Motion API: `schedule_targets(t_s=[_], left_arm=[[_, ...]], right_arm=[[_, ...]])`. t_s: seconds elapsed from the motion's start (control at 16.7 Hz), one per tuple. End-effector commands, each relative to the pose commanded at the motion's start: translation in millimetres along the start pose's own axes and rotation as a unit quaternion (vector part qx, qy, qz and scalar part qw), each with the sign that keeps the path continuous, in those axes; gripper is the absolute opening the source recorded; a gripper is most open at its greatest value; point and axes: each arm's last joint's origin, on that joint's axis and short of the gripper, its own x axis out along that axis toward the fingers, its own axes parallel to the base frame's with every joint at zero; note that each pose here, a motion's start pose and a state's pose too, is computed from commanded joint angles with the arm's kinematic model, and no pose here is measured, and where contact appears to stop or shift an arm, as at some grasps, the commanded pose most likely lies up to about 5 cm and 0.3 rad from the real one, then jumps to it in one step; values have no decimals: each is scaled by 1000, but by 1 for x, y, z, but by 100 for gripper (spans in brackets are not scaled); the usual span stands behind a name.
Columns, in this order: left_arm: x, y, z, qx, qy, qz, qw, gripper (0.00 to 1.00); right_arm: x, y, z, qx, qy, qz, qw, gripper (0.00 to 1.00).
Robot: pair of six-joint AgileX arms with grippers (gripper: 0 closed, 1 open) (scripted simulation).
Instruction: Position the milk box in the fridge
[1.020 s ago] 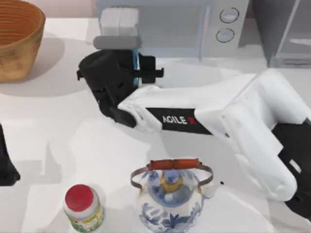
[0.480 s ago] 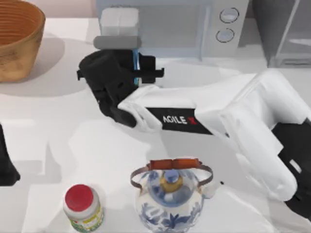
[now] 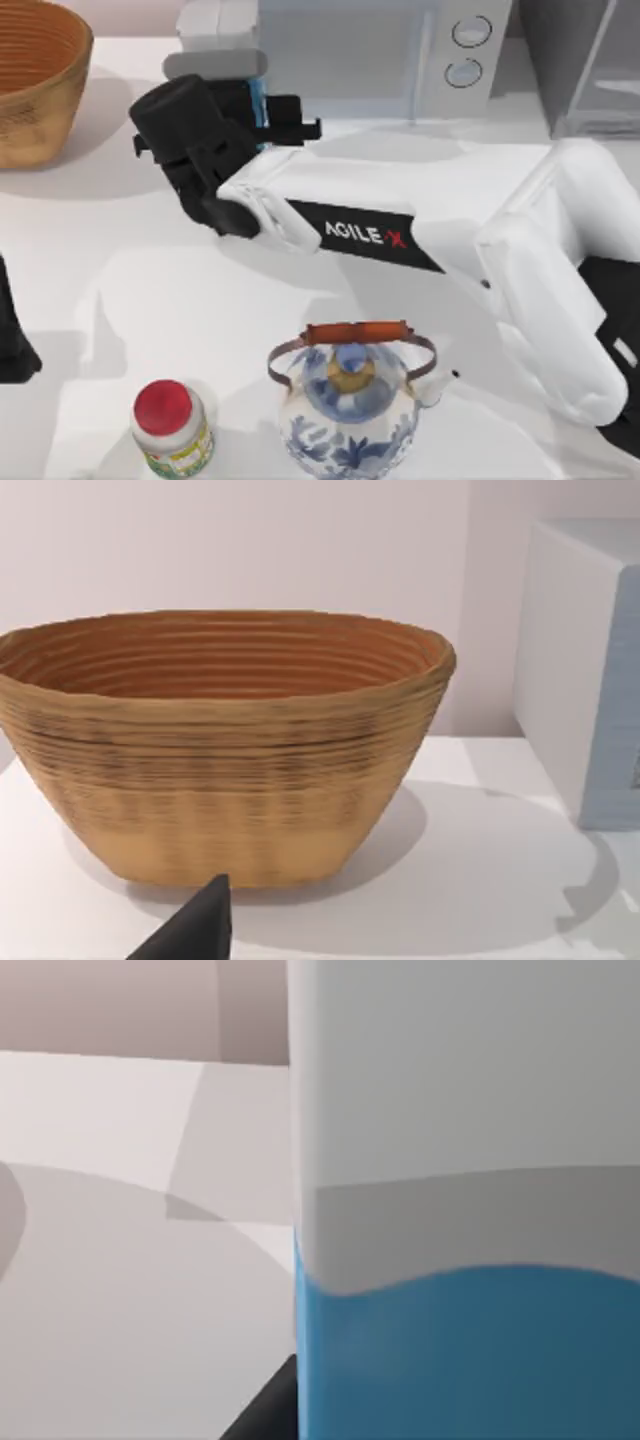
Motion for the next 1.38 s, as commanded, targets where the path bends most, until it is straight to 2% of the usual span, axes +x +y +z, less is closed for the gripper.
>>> schedule_targets(t_s=[0.24,0.42,0.6,1.02,1.2,1.38], left_arm=[[0,0,0,0,0,0,1000,100],[0,0,0,0,0,0,1000,100],[0,0,0,0,0,0,1000,100],[0,0,0,0,0,0,1000,100],[0,0,0,0,0,0,1000,100],[0,0,0,0,0,0,1000,100]], right_arm=[[-23,0,62,17,-17,7,1000,0],[-28,-12,95,25,-26,-5,999,0],[-25,-20,105,23,-24,-17,999,0],[-28,-24,108,23,-24,-11,999,0],[-39,-52,129,23,-25,0,999,0],[-62,-104,156,22,-27,12,999,0]])
